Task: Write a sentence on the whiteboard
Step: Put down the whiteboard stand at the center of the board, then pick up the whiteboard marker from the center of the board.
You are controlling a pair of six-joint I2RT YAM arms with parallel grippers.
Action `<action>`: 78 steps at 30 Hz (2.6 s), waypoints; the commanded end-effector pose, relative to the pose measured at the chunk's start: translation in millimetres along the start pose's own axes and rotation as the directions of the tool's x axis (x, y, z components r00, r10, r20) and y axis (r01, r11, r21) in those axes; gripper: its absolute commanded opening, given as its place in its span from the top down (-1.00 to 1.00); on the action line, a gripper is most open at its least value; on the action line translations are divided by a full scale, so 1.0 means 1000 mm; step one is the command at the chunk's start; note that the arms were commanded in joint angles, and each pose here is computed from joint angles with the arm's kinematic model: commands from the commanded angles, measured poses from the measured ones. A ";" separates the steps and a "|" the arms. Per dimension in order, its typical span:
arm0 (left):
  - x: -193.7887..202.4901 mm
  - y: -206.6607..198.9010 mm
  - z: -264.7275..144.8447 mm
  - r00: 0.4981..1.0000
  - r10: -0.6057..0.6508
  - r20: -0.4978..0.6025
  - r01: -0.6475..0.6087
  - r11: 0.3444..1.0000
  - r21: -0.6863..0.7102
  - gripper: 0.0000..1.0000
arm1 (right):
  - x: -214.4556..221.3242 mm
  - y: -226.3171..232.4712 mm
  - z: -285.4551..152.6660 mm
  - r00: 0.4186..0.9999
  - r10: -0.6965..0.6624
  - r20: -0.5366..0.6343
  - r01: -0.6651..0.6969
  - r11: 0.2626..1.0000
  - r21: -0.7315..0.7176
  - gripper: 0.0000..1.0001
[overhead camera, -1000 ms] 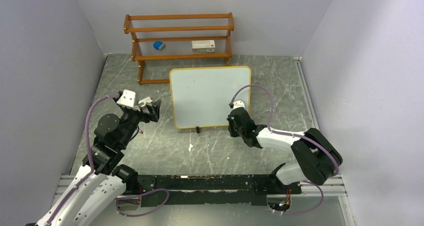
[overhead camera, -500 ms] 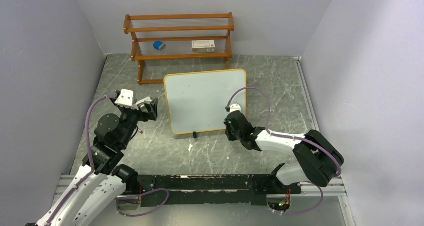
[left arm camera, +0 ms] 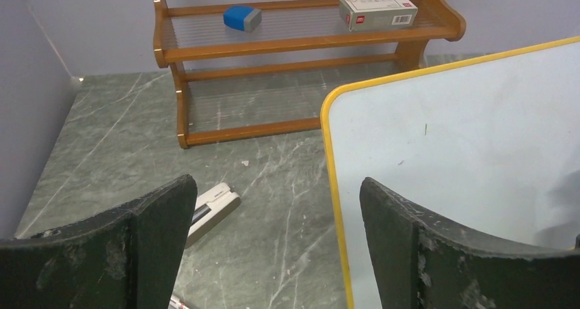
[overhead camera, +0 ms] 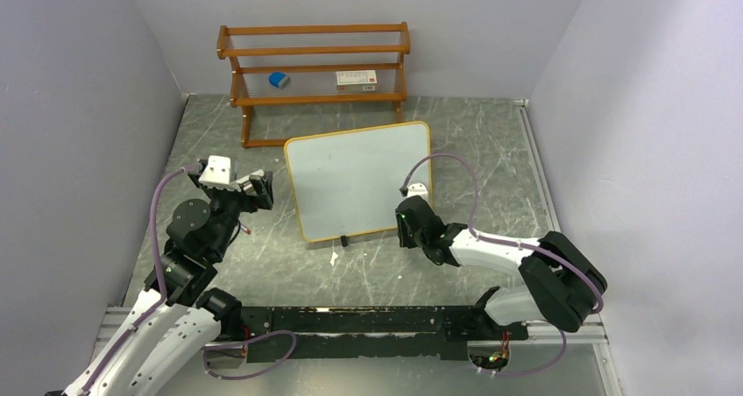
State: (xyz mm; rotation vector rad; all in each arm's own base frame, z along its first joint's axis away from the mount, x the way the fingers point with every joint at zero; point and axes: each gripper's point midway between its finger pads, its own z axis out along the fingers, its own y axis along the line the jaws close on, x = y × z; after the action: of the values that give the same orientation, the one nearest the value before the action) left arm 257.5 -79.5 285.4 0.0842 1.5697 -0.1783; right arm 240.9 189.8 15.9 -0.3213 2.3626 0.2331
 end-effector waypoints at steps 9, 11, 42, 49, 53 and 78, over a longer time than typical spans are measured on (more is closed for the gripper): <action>0.001 0.009 0.002 1.000 -0.016 -0.016 0.015 0.998 -0.064 -0.88 | -0.008 -0.023 -0.013 0.993 0.107 0.055 -0.114 0.984 0.140 0.22; 0.002 0.011 0.003 0.999 -0.026 -0.020 0.025 0.996 -0.081 -0.90 | -0.010 -0.026 -0.016 0.990 0.119 0.077 -0.129 0.981 0.146 0.17; 0.163 0.094 -0.001 0.648 -0.536 -0.541 0.042 0.734 -0.678 -0.90 | -0.111 -0.031 -0.130 0.893 0.059 0.447 -0.073 0.997 0.014 -0.65; 0.189 0.147 0.010 0.582 -0.632 -0.512 0.007 0.634 -0.774 -0.50 | -0.110 -0.037 -0.135 0.873 0.085 0.480 -0.103 0.995 0.011 -0.66; 0.212 0.150 0.015 0.529 -0.657 -0.537 -0.009 0.628 -0.778 -0.24 | -0.114 -0.038 -0.138 0.866 0.087 0.492 -0.107 0.994 0.013 -0.67; 0.274 0.163 0.015 0.392 -0.727 -0.563 -0.045 0.596 -0.801 0.68 | -0.117 -0.032 -0.143 0.858 0.073 0.508 -0.075 0.997 -0.018 -0.70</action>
State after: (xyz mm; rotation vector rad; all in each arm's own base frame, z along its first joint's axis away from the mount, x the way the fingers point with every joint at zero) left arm 298.9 60.9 11.5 -1.0048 2.5972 0.2566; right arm 240.0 139.0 187.1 -0.1282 1.8842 0.2918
